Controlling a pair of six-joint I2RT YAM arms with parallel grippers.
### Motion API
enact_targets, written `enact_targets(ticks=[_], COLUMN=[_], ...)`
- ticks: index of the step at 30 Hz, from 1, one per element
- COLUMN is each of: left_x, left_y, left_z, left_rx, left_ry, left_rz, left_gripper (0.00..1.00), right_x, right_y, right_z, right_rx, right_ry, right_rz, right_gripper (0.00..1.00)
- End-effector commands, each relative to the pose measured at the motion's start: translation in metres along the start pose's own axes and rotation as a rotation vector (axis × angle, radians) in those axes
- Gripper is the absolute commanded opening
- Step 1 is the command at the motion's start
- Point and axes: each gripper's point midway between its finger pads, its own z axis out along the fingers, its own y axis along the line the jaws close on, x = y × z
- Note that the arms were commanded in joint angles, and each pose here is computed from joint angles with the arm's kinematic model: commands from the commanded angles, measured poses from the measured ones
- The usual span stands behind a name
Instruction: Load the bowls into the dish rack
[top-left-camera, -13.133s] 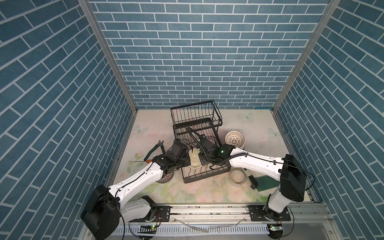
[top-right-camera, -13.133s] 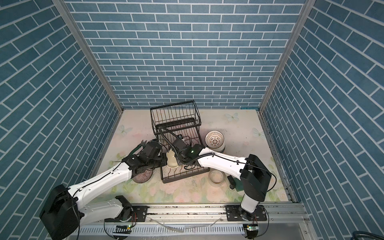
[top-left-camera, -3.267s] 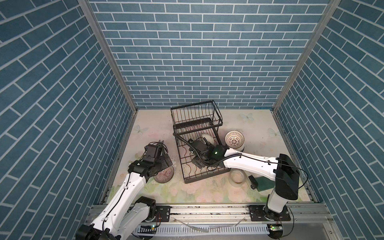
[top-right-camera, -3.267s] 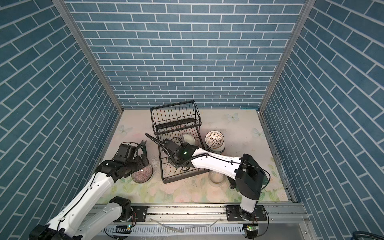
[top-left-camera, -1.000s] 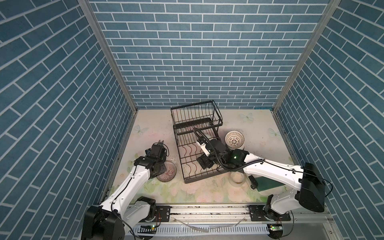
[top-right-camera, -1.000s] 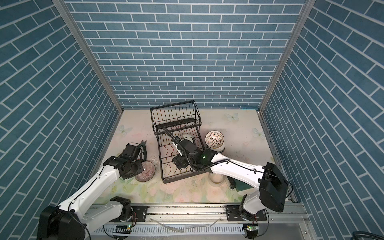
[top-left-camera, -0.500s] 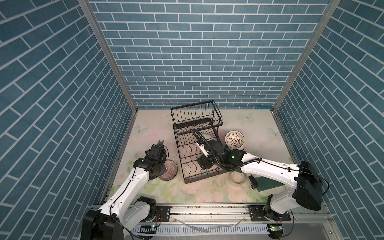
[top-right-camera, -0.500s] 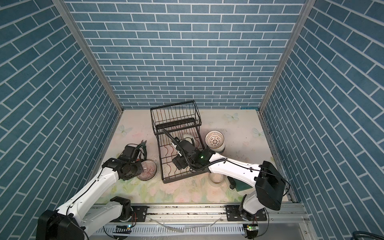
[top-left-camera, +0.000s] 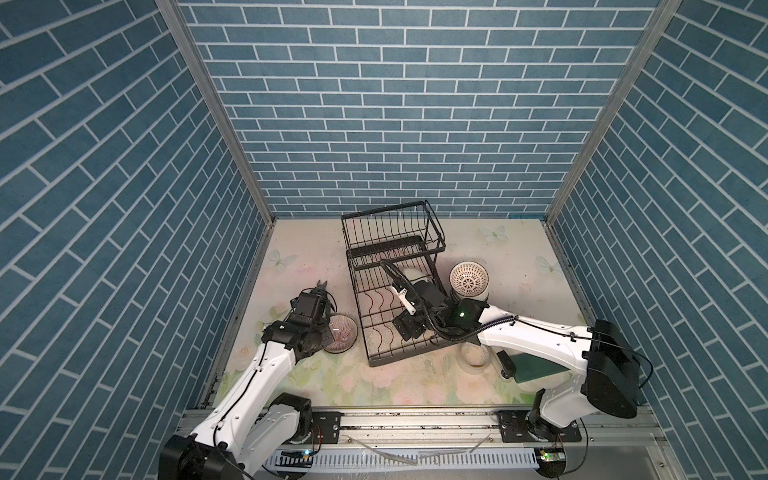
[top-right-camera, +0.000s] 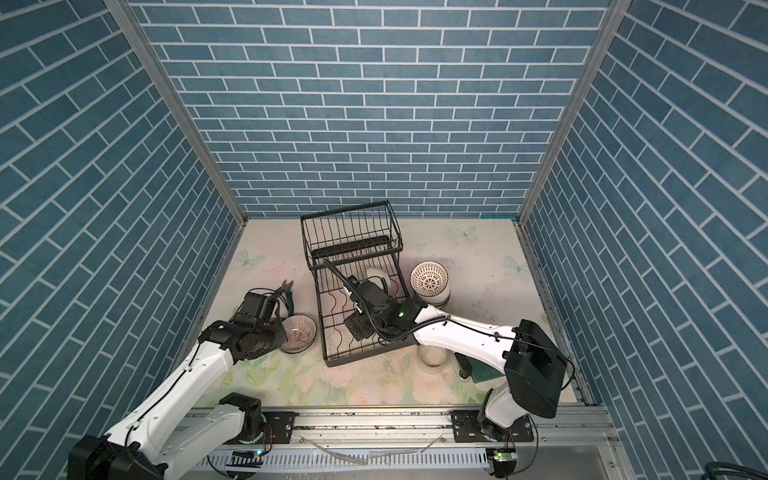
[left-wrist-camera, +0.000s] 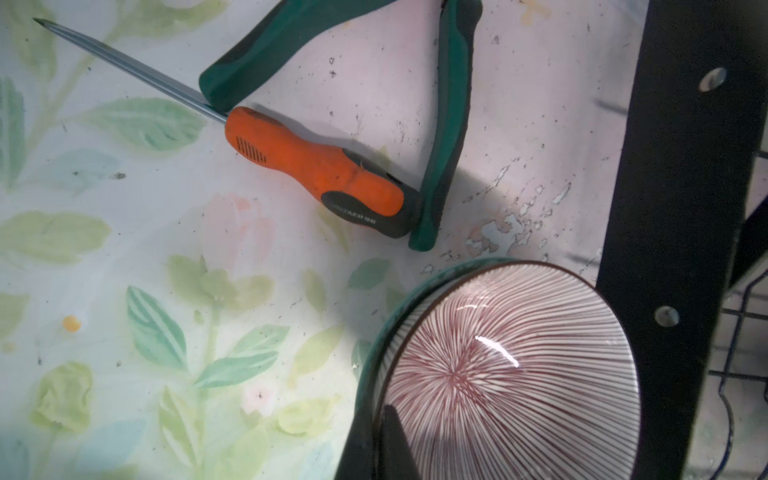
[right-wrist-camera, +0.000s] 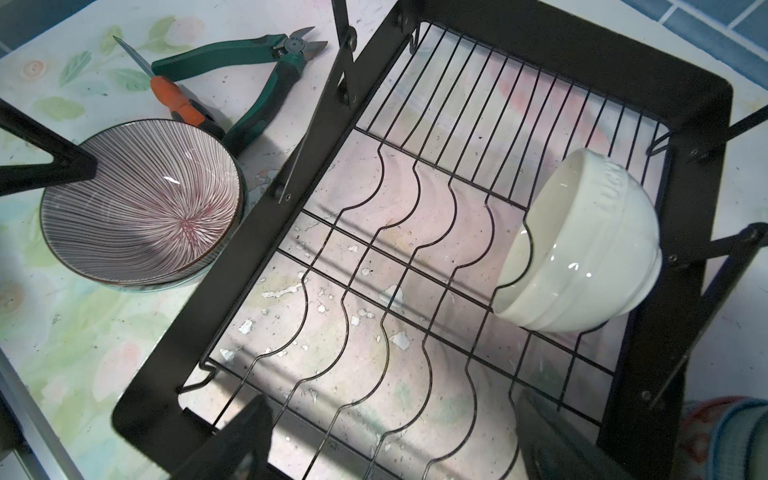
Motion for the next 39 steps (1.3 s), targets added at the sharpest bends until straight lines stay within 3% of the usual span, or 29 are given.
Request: enact_targets(ticks=[1, 13, 39], left_x=[-0.001, -0.004, -0.014], left_y=[0.001, -0.006, -0.026], left_z=[-0.002, -0.018, -0.063], left_rx=[0.012, 0.103, 0.242], left_ry=[-0.018, -0.084, -0.137], left_rz=[0.009, 0.011, 0.067], left_gripper=[0.0, 0.0, 0.0], right_x=[-0.002, -0.011, -0.065], right_y=[0.002, 0.008, 0.018], right_z=[0.004, 0.007, -0.008], right_rx=[-0.011, -0.029, -0.077], right_ry=[-0.002, 0.017, -0.075], right_rz=[0.043, 0.053, 0.119], right_gripper=[0.91, 0.9, 0.9])
